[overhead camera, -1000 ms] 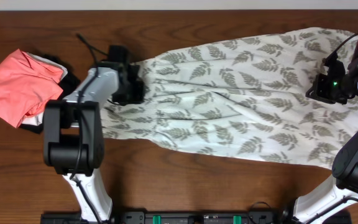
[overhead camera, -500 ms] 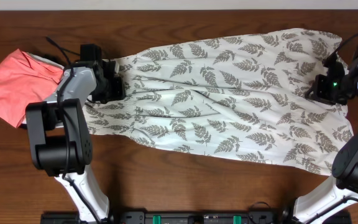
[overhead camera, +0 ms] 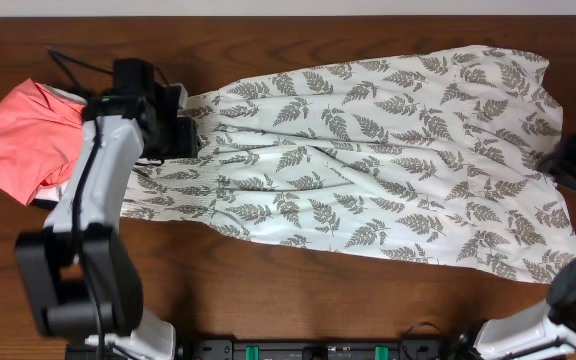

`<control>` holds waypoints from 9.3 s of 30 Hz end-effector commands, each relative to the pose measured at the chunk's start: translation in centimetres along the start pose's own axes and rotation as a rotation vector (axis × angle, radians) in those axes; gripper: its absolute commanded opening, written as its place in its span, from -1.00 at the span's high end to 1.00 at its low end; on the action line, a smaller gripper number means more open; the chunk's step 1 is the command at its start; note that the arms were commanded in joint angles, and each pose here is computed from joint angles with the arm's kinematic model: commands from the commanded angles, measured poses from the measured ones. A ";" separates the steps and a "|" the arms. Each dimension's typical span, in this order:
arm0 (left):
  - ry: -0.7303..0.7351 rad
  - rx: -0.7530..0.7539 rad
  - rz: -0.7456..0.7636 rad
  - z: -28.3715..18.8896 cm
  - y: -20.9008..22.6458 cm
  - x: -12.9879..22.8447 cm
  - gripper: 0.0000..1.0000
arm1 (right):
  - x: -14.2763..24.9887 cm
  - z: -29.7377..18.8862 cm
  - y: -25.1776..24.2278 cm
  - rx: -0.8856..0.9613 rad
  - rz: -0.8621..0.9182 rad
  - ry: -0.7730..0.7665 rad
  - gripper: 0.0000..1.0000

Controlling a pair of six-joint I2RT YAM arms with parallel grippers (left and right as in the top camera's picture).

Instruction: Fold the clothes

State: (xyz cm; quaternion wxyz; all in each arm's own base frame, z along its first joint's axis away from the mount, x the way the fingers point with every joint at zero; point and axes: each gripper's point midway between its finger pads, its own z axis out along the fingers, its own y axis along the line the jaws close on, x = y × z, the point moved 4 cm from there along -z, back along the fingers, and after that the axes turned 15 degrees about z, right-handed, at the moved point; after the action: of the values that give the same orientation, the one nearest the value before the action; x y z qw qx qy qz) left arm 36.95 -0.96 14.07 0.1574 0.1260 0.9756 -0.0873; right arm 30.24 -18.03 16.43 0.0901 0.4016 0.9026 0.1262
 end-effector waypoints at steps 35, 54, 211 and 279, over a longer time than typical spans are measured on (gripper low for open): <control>0.199 -0.068 0.133 3.5 -8.3 9.7 0.00 | 15.8 6.2 -7.1 -0.133 0.412 -0.142 -0.99; 0.203 -0.064 0.131 3.5 -8.4 9.8 -0.01 | 16.9 6.8 -10.7 0.109 0.571 -0.174 -0.68; 0.319 -0.077 0.130 11.8 -7.9 12.3 0.87 | -4.0 -2.3 2.2 -0.046 0.275 -0.507 0.97; 0.323 -0.076 0.130 11.8 -7.9 12.4 0.85 | -5.0 2.0 1.4 0.276 -0.001 -0.067 -0.99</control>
State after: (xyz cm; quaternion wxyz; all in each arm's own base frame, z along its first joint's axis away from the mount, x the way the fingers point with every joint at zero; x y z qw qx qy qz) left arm 29.43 -9.78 3.34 0.0809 0.2037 0.9747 -0.0437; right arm 35.21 -21.98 16.60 0.0889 0.4537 0.8867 0.0036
